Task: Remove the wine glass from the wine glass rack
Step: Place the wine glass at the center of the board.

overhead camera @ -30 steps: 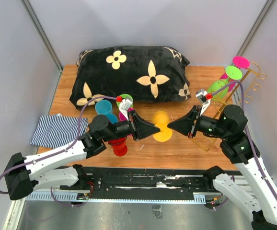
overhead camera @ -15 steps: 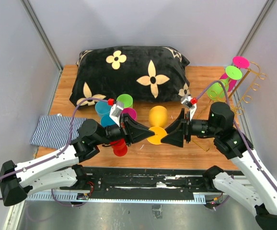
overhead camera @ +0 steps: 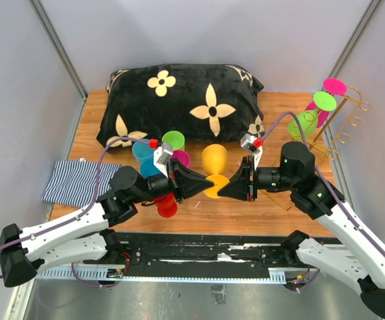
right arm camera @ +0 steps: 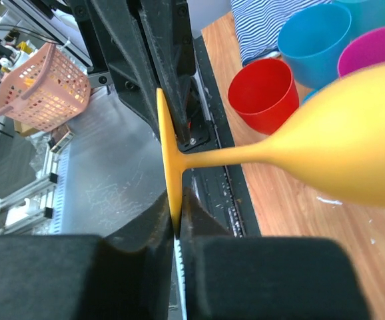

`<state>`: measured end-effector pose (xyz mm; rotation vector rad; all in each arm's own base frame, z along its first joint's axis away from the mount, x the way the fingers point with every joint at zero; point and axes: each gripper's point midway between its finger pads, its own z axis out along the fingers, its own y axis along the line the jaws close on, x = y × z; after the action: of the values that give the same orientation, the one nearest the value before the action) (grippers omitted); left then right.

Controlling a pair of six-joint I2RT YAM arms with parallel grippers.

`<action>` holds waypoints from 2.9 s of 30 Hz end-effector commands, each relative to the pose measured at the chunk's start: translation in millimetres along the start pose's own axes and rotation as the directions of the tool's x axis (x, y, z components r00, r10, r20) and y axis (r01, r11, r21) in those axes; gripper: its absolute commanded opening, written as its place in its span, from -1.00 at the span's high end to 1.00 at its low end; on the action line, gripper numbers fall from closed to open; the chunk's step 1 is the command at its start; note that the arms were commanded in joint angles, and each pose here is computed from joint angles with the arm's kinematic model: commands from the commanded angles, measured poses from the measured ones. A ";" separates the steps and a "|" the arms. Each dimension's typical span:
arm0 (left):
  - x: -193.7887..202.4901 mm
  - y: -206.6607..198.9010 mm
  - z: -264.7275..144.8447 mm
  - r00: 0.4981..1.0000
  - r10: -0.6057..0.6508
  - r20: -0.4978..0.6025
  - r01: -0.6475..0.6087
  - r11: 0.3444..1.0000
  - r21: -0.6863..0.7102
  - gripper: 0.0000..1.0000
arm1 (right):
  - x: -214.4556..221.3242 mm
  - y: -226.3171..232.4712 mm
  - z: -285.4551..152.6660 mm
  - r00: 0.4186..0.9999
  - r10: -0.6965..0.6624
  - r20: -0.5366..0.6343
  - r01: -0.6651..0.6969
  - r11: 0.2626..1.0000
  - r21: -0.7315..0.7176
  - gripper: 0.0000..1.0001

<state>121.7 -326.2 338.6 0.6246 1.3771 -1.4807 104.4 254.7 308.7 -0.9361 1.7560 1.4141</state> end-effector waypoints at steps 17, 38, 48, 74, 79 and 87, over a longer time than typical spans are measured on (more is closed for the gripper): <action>-35.7 30.3 -34.8 0.991 0.003 0.136 0.037 0.956 -0.290 -0.85 | 40.5 -17.3 -2.2 0.913 -0.407 0.020 0.403 0.910 0.100 0.99; -62.1 14.1 -57.0 0.977 -0.047 0.207 0.109 0.948 -0.300 -0.99 | 111.3 -37.0 4.0 0.458 -0.887 -0.053 0.885 0.461 -0.066 0.99; -64.7 32.5 -54.2 0.984 -0.057 0.168 0.125 0.895 -0.428 -0.99 | 104.3 -38.5 -5.2 0.371 -0.929 -0.020 0.929 0.371 0.010 0.99; -82.6 13.6 -25.6 0.992 -0.126 -0.012 0.124 0.987 -0.103 -0.99 | 110.5 -28.9 -8.4 0.328 -0.944 0.033 0.945 0.327 -0.016 0.99; -76.4 12.7 -24.7 0.991 -0.126 -0.037 0.123 0.989 -0.082 -0.99 | 109.8 -26.9 -7.4 0.328 -0.944 0.037 0.945 0.327 -0.029 0.98; -64.7 12.5 -21.7 0.988 -0.132 -0.085 0.129 0.991 -0.044 -0.90 | 112.1 -15.8 -6.1 0.330 -0.940 0.085 0.943 0.325 -0.068 0.99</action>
<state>159.4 -282.8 378.6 0.5262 1.5835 -1.5140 74.3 229.4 187.0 -1.6214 0.8189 0.6226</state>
